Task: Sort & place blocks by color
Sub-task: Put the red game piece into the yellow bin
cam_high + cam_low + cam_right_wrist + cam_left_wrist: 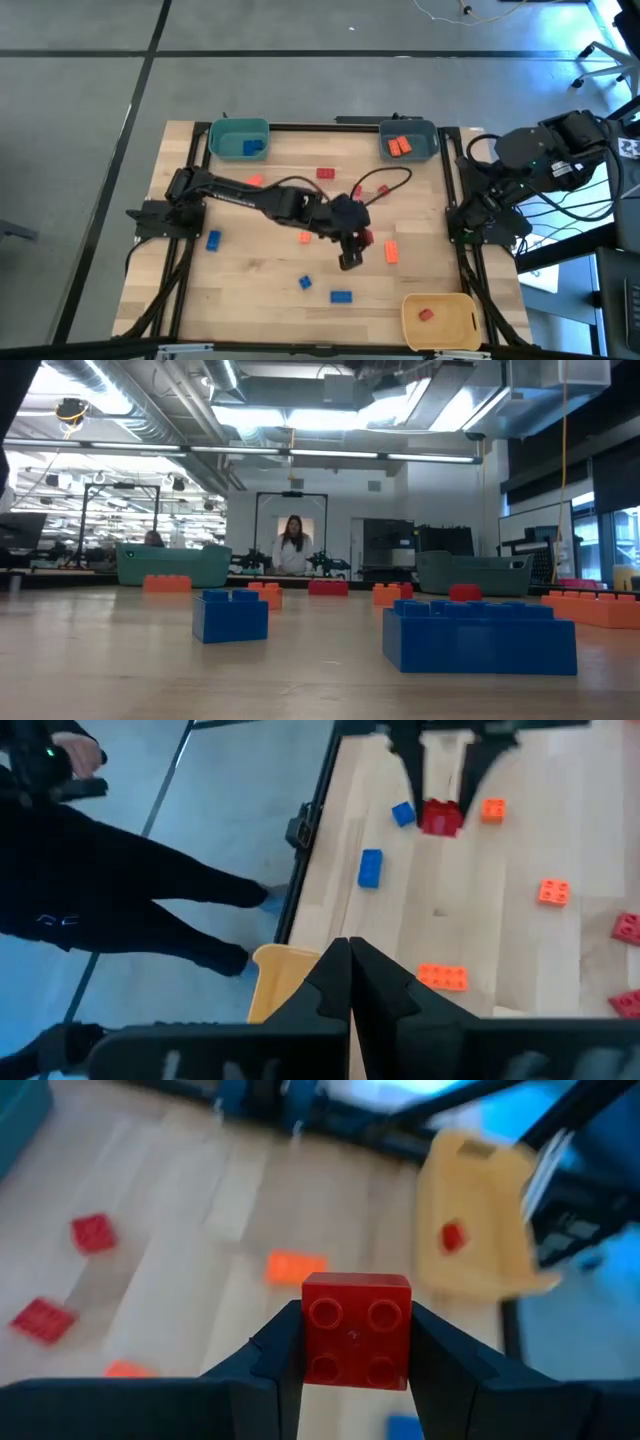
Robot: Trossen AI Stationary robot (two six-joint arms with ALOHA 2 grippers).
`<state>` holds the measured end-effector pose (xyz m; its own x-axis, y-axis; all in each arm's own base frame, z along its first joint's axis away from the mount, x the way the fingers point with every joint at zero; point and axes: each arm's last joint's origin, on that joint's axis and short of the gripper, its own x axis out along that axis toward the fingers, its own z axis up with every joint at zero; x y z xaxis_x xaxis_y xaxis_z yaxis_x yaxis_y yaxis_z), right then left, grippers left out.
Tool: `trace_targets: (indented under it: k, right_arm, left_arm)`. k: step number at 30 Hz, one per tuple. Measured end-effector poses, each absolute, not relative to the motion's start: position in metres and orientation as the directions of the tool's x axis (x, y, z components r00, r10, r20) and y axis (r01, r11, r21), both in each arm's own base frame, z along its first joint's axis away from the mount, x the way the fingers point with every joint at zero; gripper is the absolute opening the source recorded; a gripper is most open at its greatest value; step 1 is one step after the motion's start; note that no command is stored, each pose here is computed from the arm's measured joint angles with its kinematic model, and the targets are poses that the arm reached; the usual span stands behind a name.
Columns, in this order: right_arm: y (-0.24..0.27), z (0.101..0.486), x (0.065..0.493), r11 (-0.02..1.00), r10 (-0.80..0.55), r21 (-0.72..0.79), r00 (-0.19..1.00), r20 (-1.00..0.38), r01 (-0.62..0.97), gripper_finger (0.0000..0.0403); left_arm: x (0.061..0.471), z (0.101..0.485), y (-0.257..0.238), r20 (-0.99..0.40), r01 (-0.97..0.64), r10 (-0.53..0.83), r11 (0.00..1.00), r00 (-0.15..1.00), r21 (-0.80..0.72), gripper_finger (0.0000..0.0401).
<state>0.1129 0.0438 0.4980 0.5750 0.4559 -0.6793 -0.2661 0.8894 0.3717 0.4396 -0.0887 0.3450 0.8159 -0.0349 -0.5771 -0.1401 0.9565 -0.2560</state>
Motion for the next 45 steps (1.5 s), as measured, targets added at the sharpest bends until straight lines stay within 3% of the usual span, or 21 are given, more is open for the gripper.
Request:
trace_targets:
  k: [6, 11, 25, 30, 36, 45]
  right_arm:
    - [0.044, 0.481, 0.102, 0.898, 0.439, 0.349, 0.540, -0.718, -0.266, 0.0004]
    - [0.045, 0.459, 0.106, 0.918, 0.396, 0.323, 0.488, -0.778, -0.230, 0.0005]
    - [0.064, 0.411, 0.154, 0.907, 0.363, 0.228, 0.379, -0.851, -0.355, 0.0009]
    - [0.069, 0.407, 0.170, 0.900, 0.358, 0.198, 0.402, -0.843, -0.388, 0.0042]
    - [0.070, 0.404, 0.181, 0.889, 0.247, 0.017, 0.450, -0.858, -0.457, 0.0084]
    - [0.075, 0.407, 0.202, 0.816, 0.220, -0.169, 0.566, -0.794, -0.554, 0.0091]
  left_arm:
    - [0.436, 0.352, -0.120, -0.492, -0.173, 0.032, 0.954, 0.870, -0.243, 0.0126]
    - [0.437, 0.361, -0.133, -0.400, -0.125, 0.009, 0.956, 0.917, -0.266, 0.0126]
    - [0.446, 0.363, -0.107, -0.392, -0.075, -0.051, 0.951, 0.919, -0.301, 0.0126]
    - [0.447, 0.363, -0.103, -0.395, -0.036, -0.100, 0.945, 0.913, -0.324, 0.0126]
    - [0.447, 0.363, -0.101, -0.394, -0.017, -0.123, 0.942, 0.911, -0.335, 0.0126]
    - [0.452, 0.367, -0.086, -0.355, 0.022, -0.163, 0.929, 0.921, -0.368, 0.0126]
